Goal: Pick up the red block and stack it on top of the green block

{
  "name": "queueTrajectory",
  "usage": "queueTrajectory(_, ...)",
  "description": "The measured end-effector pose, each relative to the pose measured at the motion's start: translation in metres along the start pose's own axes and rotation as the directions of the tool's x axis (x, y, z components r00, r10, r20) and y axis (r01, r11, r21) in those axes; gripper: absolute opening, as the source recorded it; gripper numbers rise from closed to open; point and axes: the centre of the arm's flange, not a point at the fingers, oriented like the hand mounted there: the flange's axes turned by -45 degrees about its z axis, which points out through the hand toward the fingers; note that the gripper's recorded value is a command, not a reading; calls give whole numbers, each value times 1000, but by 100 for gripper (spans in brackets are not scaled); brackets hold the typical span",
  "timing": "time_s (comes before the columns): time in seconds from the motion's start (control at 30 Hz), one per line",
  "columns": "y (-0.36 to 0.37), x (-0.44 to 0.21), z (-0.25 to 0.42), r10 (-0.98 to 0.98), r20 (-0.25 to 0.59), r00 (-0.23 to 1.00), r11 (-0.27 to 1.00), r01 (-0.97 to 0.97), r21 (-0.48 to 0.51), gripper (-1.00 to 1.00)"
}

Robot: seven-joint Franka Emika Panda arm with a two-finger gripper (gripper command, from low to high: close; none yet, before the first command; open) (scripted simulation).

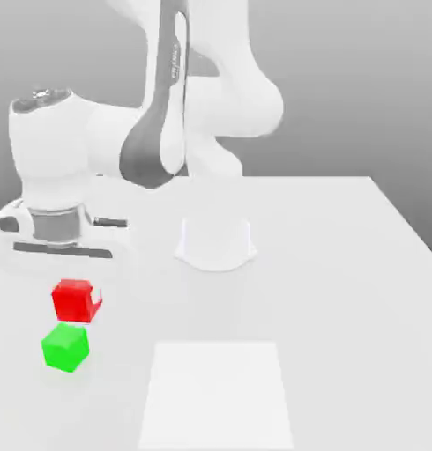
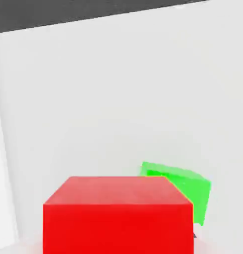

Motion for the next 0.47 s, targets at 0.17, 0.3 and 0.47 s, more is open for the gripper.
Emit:
queueTrajectory(0.17, 1, 5, 19, 12, -6, 1000, 1000, -12, 3, -100)
queueTrajectory(0.3, 1, 4, 41, 14, -5, 1000, 1000, -14, 3, -100)
queueTrajectory(0.47, 2, 1, 60, 19, 0, 1000, 1000, -19, 0, 100)
